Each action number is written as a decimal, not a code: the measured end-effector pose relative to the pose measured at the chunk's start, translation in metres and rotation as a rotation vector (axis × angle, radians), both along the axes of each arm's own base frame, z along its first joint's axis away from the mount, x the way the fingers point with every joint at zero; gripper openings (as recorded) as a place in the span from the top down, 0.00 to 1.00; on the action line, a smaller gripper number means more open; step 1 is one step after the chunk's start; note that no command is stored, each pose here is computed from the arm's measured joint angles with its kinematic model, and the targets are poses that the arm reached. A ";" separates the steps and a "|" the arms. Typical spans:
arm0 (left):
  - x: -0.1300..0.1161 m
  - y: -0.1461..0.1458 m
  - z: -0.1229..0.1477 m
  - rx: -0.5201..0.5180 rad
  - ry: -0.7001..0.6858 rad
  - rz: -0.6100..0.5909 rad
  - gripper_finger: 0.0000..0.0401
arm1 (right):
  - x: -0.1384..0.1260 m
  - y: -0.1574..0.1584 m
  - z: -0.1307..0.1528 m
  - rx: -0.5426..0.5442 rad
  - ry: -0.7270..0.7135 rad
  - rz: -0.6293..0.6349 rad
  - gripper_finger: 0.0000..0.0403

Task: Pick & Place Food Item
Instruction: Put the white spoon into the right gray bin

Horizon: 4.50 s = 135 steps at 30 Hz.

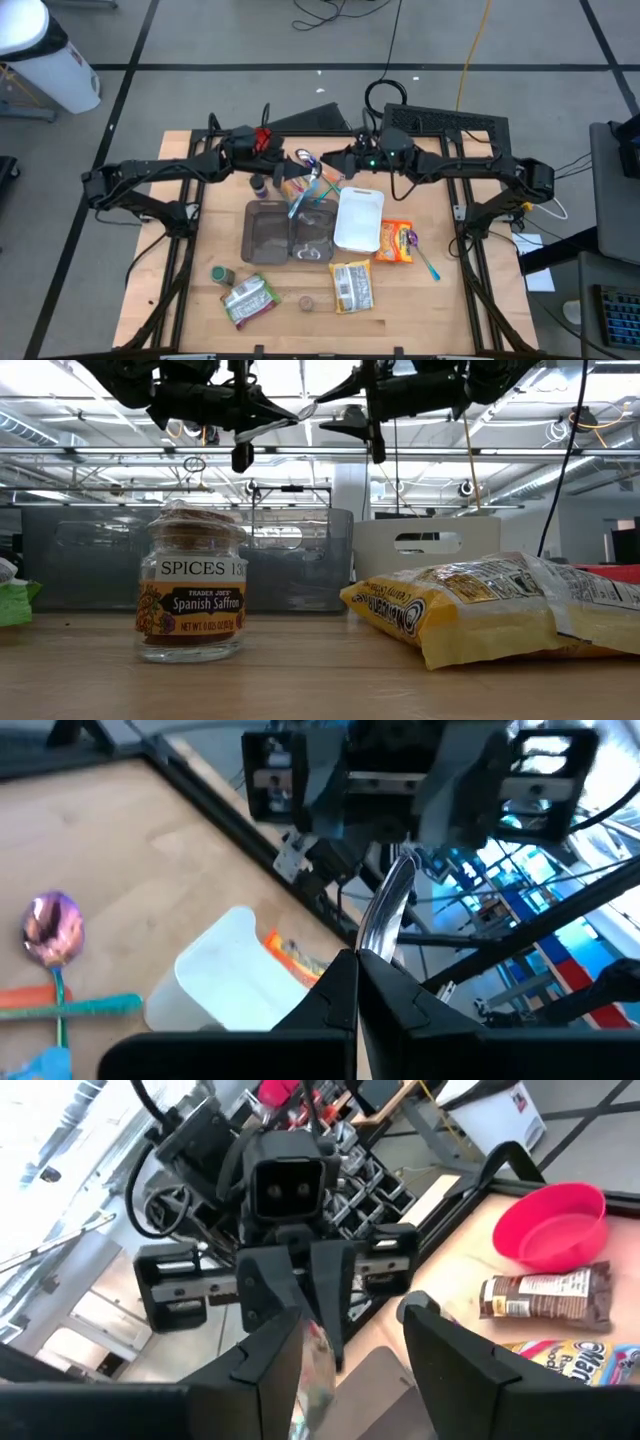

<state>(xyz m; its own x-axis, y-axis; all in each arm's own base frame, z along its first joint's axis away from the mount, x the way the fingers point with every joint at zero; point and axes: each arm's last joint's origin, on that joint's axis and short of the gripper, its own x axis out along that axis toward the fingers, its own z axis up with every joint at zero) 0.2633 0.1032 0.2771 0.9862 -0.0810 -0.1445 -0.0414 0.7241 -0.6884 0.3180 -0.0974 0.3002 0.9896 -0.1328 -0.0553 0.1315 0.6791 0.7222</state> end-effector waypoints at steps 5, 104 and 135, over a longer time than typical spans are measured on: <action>-0.010 0.004 0.007 0.022 -0.007 0.026 0.99 | -0.002 -0.006 0.001 -0.002 -0.009 -0.017 0.58; 0.059 -0.123 -0.047 -0.325 0.469 0.569 1.00 | -0.149 0.068 -0.102 0.050 -0.218 0.033 0.59; 0.094 -0.086 -0.043 -0.150 0.805 0.425 1.00 | -0.149 0.067 -0.106 0.049 -0.182 0.004 0.59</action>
